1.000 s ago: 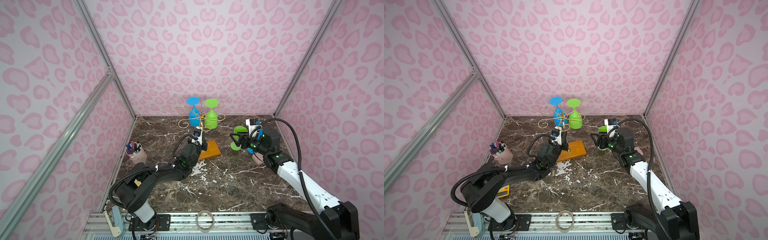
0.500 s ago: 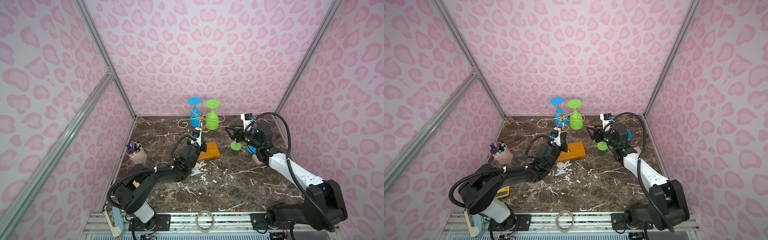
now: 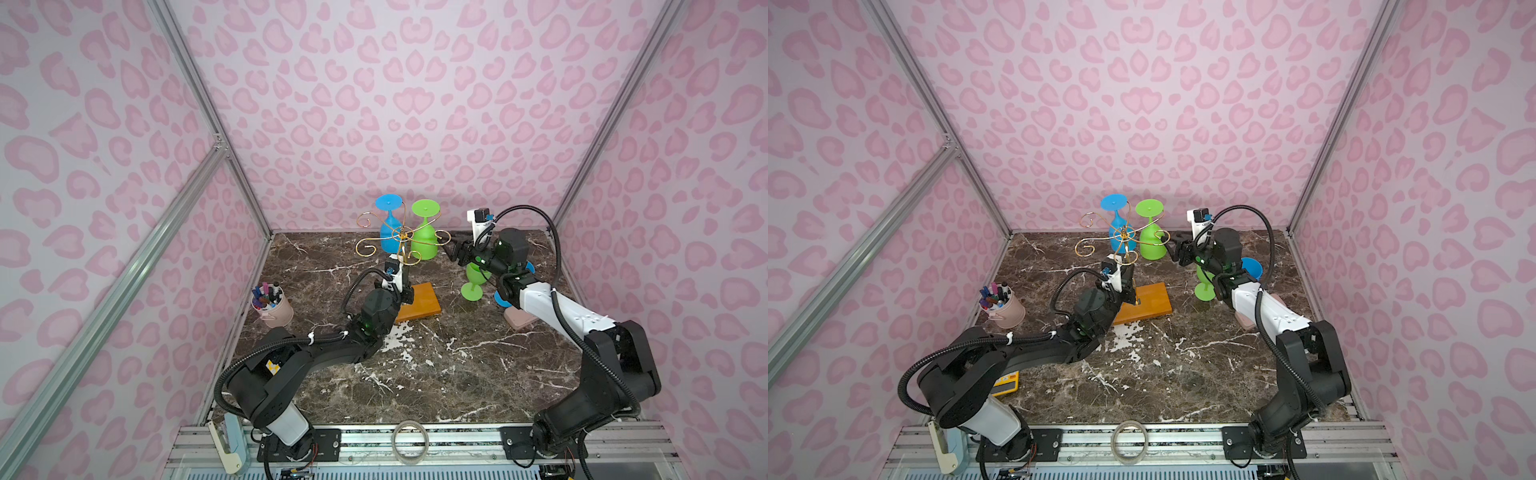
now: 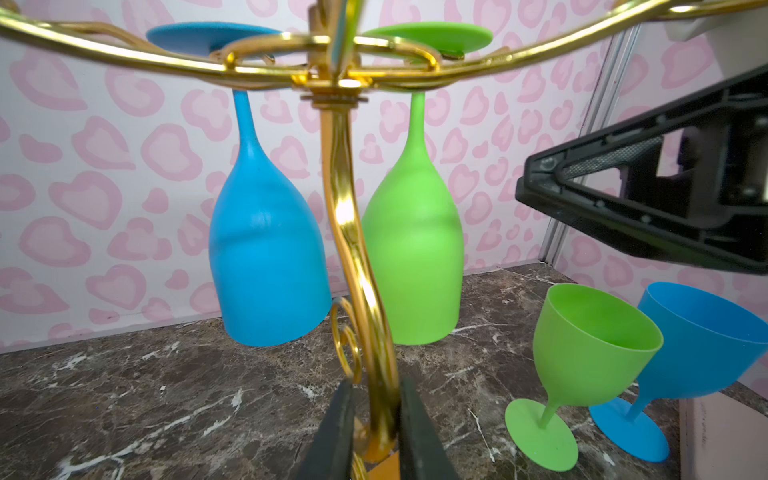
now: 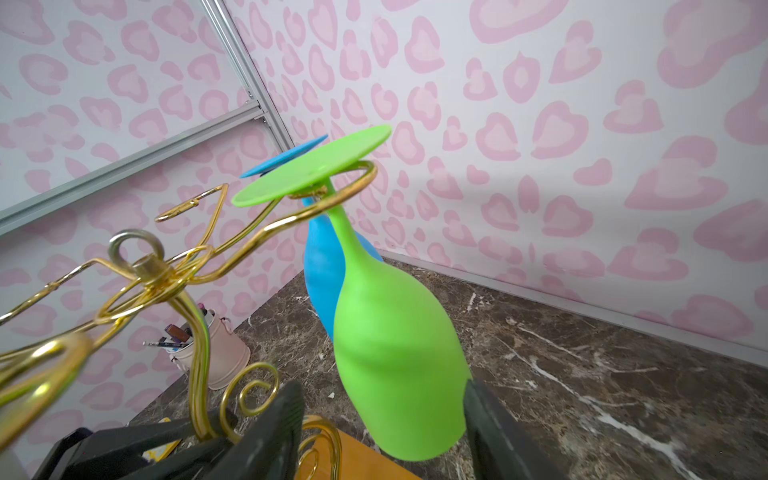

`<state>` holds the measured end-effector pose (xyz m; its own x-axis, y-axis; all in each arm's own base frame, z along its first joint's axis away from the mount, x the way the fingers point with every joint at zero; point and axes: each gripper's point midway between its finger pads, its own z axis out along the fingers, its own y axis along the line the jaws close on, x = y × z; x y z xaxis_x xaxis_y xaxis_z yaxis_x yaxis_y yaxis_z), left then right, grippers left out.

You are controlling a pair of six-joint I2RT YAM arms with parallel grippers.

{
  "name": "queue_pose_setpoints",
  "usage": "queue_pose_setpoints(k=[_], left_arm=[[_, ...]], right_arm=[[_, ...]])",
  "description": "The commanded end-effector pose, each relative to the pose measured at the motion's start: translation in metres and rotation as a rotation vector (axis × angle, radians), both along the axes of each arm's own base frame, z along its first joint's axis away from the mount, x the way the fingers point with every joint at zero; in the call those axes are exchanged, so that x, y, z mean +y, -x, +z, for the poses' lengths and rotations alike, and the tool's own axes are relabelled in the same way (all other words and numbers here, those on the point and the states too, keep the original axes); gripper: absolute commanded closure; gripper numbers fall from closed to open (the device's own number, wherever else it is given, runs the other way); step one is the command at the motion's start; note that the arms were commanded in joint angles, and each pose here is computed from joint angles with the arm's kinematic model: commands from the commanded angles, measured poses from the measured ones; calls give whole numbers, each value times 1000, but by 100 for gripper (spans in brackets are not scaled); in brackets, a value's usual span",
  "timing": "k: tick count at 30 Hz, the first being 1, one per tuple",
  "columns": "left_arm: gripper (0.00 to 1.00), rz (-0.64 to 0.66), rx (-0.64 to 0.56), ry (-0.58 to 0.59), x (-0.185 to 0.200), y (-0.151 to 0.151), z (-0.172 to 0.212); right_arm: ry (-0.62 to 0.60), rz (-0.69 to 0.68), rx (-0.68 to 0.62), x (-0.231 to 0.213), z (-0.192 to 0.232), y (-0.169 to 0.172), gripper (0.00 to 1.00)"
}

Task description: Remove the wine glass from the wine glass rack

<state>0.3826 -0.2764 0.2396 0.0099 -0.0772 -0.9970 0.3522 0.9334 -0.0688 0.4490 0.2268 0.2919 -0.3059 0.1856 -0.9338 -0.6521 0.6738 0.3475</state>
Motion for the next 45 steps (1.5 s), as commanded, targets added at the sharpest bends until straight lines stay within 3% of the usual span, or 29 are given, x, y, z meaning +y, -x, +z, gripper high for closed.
queue_pose_setpoints(k=[1,10,29,45], left_arm=[[76,17,-8,19,0,-4,6],[70,28,-8,11,-3,-8,6],[73,18,-7,14,-8,-9,7],[75,11,4,14,-9,-7,3]], right_arm=[[12,-14,2,-1,-2,-5,38],[5,17,-12,0,-5,7,37],[-98,69,-104,16,15,-18,38],[-76,149,-118,34,12,-26,37]])
